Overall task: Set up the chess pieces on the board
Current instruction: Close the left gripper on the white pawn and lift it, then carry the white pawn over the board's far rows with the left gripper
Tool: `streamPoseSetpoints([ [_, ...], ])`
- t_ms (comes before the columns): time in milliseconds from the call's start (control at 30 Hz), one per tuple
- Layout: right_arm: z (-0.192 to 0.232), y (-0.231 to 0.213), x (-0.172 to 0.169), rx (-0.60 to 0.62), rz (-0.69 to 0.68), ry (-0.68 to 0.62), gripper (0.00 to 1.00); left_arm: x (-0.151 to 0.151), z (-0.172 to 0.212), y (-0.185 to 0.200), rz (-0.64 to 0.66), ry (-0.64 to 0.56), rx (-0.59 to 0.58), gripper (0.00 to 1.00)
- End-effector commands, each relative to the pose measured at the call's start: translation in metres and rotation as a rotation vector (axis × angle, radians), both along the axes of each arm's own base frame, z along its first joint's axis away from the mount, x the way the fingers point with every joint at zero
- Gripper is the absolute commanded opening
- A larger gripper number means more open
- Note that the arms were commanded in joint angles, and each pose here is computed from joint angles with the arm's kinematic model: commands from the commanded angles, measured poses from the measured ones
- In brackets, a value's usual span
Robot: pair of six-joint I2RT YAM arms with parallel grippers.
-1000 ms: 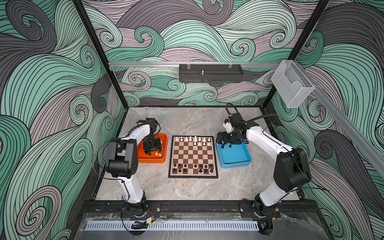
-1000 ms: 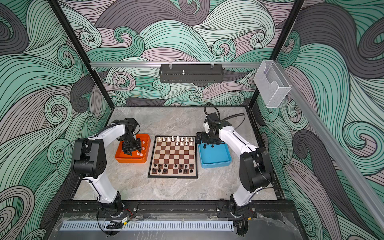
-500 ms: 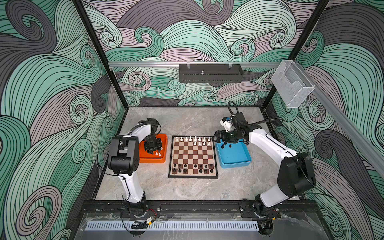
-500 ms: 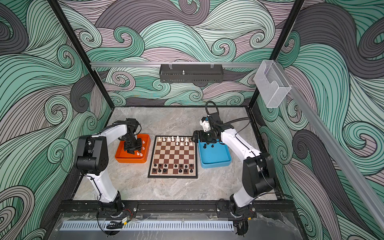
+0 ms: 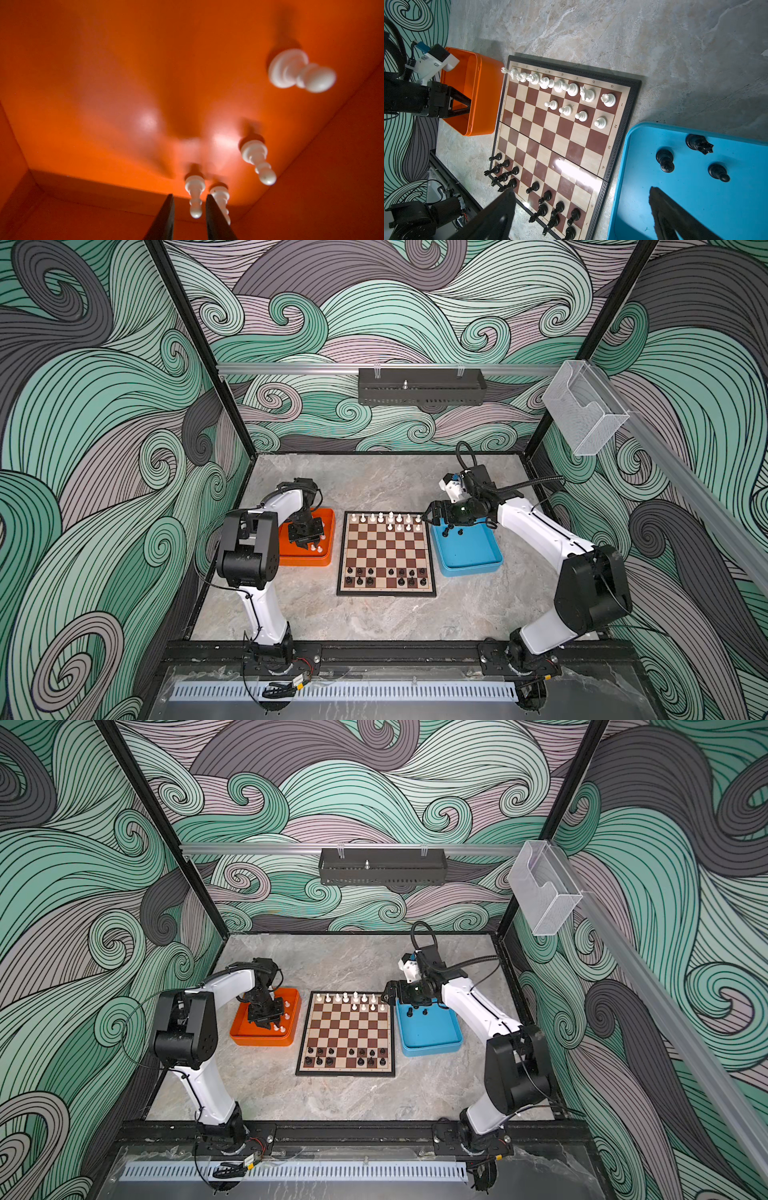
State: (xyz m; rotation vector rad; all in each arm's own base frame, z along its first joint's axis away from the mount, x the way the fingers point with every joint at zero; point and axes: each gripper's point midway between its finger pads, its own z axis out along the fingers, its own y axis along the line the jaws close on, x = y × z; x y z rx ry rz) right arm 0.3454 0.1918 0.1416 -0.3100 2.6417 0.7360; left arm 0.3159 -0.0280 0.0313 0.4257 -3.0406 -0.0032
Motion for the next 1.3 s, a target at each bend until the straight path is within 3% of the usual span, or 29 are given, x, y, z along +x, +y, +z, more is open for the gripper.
streamPoseSetpoints([
  [0, 0.004, 0.000, -0.004, -0.008, 0.016, -0.020, 0.99, 0.000, -0.001, 0.000, -0.011, 0.002, 0.013, 0.26],
  [267, 0.003, -0.002, -0.004, -0.017, 0.011, -0.019, 0.99, 0.000, 0.007, 0.002, -0.022, -0.006, 0.035, 0.10],
  [567, 0.007, -0.004, -0.004, -0.024, 0.005, -0.034, 0.99, 0.001, 0.025, 0.005, -0.046, -0.021, 0.068, 0.08],
  [833, 0.009, -0.006, -0.004, -0.030, 0.002, -0.040, 1.00, 0.010, 0.063, 0.005, -0.084, -0.071, 0.094, 0.08],
  [1000, 0.012, -0.006, -0.004, -0.030, 0.002, -0.045, 1.00, 0.019, 0.085, -0.010, -0.128, -0.112, 0.094, 0.08],
  [1267, 0.015, -0.007, -0.005, -0.034, 0.001, -0.053, 0.99, 0.039, 0.106, -0.065, -0.260, -0.152, 0.055, 0.08],
])
